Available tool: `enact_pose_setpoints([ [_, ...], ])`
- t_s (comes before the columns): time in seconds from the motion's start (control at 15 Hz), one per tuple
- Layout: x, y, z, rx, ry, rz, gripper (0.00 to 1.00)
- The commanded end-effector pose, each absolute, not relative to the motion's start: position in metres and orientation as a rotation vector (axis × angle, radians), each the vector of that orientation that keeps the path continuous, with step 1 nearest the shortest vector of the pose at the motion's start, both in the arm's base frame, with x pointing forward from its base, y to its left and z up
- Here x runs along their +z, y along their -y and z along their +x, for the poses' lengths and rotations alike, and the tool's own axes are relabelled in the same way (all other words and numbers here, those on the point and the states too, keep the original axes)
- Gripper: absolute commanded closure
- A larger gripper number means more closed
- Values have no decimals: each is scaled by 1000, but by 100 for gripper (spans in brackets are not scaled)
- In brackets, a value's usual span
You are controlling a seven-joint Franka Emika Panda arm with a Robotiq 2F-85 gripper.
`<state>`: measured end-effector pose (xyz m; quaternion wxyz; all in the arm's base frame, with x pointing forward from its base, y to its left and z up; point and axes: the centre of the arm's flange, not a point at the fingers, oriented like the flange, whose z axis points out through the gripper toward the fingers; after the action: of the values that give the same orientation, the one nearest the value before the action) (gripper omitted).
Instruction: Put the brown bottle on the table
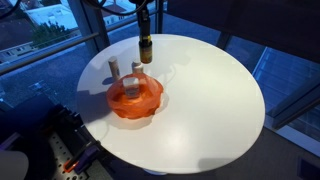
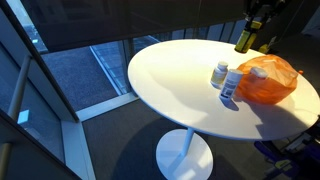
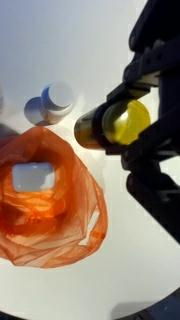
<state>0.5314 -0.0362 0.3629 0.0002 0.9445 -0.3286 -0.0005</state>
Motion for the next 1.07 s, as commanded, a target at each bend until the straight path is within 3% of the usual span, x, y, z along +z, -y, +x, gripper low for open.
enact_pose_setpoints([
  [0.0,350,33,568,32,1085,2926,80],
  [0.4,308,40,596,-3,1125,2894,80],
  [1.0,250,55,593,-9,979,2905,80],
])
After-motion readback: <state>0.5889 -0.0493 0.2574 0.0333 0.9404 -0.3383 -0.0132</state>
